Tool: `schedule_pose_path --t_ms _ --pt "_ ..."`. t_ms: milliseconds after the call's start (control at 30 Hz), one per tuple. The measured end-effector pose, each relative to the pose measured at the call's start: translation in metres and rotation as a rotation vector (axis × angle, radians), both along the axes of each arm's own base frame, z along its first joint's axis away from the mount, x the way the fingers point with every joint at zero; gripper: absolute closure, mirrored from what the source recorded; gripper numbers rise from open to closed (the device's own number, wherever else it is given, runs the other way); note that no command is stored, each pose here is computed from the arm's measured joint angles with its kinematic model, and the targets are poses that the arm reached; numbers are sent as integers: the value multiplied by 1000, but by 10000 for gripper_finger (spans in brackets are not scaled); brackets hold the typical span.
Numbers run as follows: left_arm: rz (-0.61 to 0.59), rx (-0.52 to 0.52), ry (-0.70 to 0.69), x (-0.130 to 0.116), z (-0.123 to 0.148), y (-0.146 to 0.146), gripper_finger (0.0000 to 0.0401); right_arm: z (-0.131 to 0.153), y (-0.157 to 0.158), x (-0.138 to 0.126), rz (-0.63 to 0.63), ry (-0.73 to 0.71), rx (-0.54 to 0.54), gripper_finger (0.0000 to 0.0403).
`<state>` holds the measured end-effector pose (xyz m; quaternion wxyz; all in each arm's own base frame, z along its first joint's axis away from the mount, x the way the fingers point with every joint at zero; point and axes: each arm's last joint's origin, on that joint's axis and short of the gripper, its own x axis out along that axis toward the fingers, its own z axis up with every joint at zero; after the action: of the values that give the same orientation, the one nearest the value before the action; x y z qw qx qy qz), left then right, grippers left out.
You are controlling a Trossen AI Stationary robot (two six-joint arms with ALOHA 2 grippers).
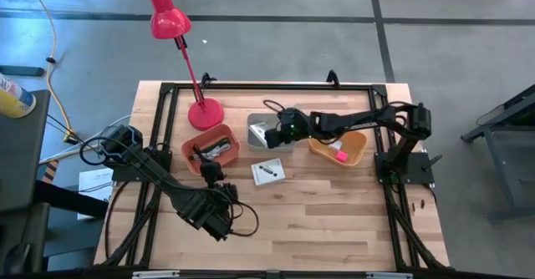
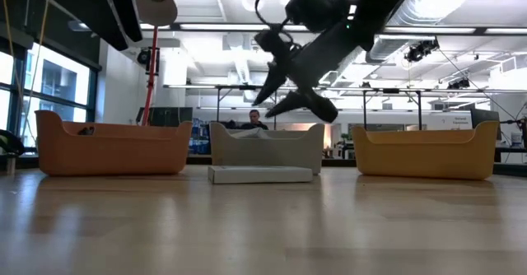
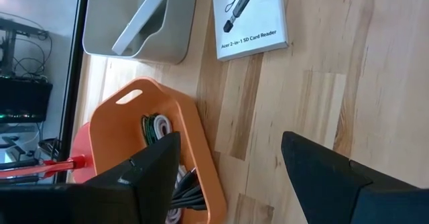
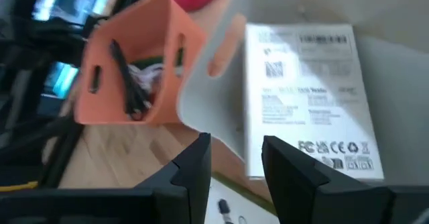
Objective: Pick and place items into bin
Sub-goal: Put the bottom white card reader box into the gray bin, then put the white card reader box into the gray bin
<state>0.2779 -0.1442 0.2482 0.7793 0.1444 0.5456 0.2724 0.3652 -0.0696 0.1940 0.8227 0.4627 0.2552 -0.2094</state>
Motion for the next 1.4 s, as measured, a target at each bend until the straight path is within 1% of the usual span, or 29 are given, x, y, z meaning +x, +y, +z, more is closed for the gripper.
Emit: schedule_pose_path --t_ms 100,300,433,633,733,967,1067,1167,1267,1400 --pt "2 1 -3 0 0 0 153 -10 5 3 -12 30 11 279" --pt "17 -4 -15 0 0 0 153 -14 5 6 -15 21 31 279" --pt "21 -6 -18 0 0 0 153 -13 5 7 -13 0 34 279" --pt "21 -6 -18 0 0 0 153 -10 6 9 2 -34 65 279" --pt "21 -6 -18 0 0 0 153 -8 7 8 18 -34 54 279" --pt "14 -19 -45 3 0 -2 153 24 9 -5 27 -75 -7 279" --pt "-36 -37 -78 9 0 -5 153 44 15 -14 52 -101 -31 279" --pt "-110 -52 -115 20 -1 -8 153 62 31 -24 104 -120 -48 279" --pt "-167 -54 -131 33 -6 -7 153 74 52 -34 163 -116 -61 279" --pt "-190 -68 -123 49 -13 3 153 76 84 -41 204 -76 -65 279"
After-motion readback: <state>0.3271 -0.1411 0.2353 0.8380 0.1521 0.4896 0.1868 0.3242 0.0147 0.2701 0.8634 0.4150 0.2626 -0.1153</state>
